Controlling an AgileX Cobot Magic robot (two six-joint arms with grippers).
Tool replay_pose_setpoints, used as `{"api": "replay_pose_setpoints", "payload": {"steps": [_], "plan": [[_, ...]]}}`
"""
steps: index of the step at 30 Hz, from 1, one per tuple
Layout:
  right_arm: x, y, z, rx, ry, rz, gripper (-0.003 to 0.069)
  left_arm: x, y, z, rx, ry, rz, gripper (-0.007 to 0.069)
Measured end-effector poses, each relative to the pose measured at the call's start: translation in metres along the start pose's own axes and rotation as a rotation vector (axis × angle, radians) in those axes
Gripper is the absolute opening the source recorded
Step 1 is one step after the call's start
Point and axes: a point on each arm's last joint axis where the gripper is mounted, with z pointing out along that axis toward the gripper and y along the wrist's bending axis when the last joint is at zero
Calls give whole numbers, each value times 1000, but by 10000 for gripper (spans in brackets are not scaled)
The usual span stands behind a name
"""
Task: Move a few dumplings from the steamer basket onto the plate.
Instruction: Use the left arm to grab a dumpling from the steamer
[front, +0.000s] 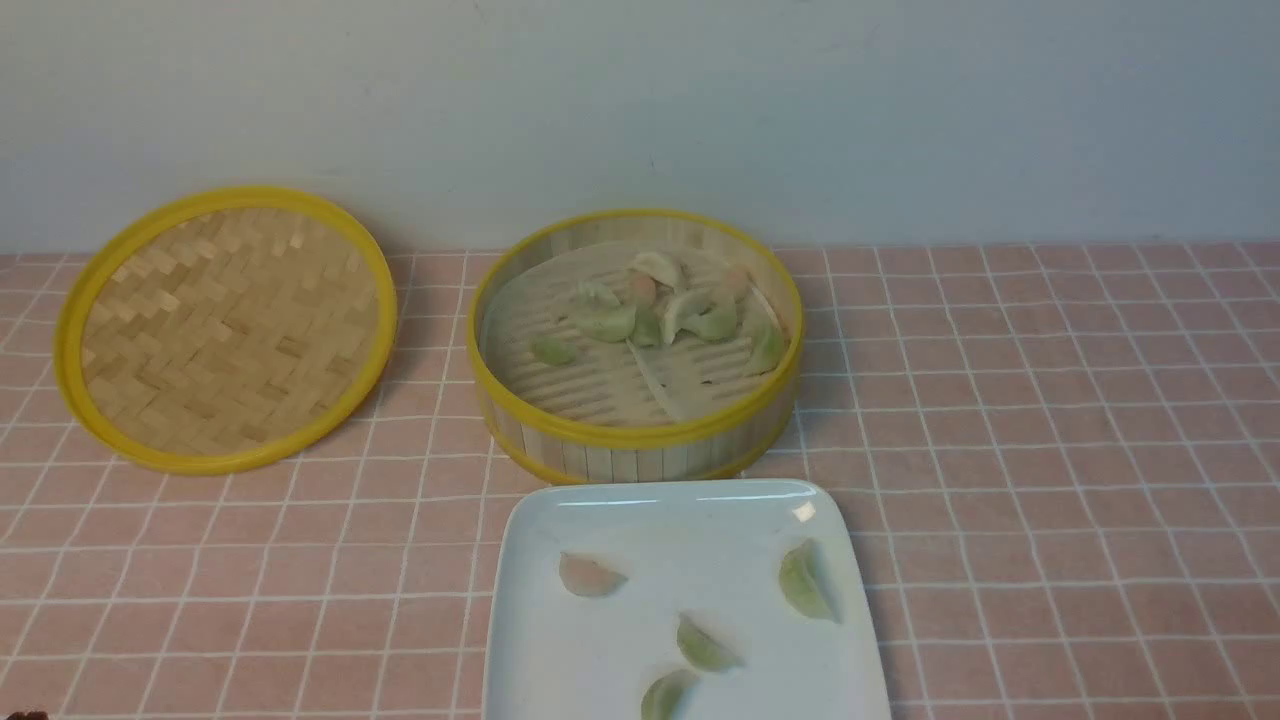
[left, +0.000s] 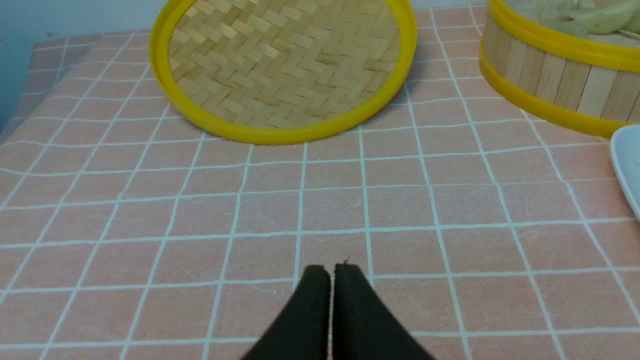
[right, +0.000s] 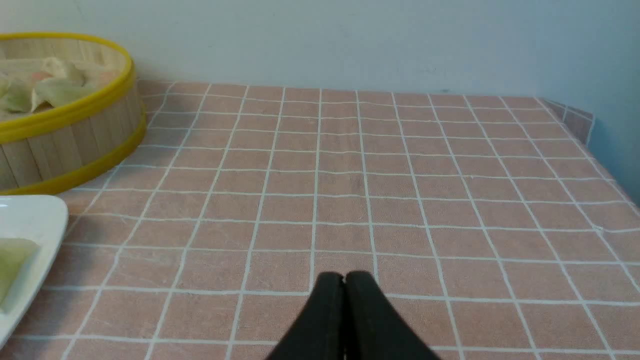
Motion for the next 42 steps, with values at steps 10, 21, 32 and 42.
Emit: {"api": "replay_pose_setpoints", "payload": {"steps": [10, 21, 32, 42], "plan": [[0, 0, 0, 0, 0, 0, -14, 0, 0, 0, 0, 0, 0, -6], [0, 0, 0, 0, 0, 0, -14, 0, 0, 0, 0, 0, 0, -6], [0, 0, 0, 0, 0, 1, -14, -2, 0, 0, 1, -20, -5, -6], [-3, 2, 0, -28, -49, 123, -14, -36, 2, -7, 50, -409, -338, -6]]}}
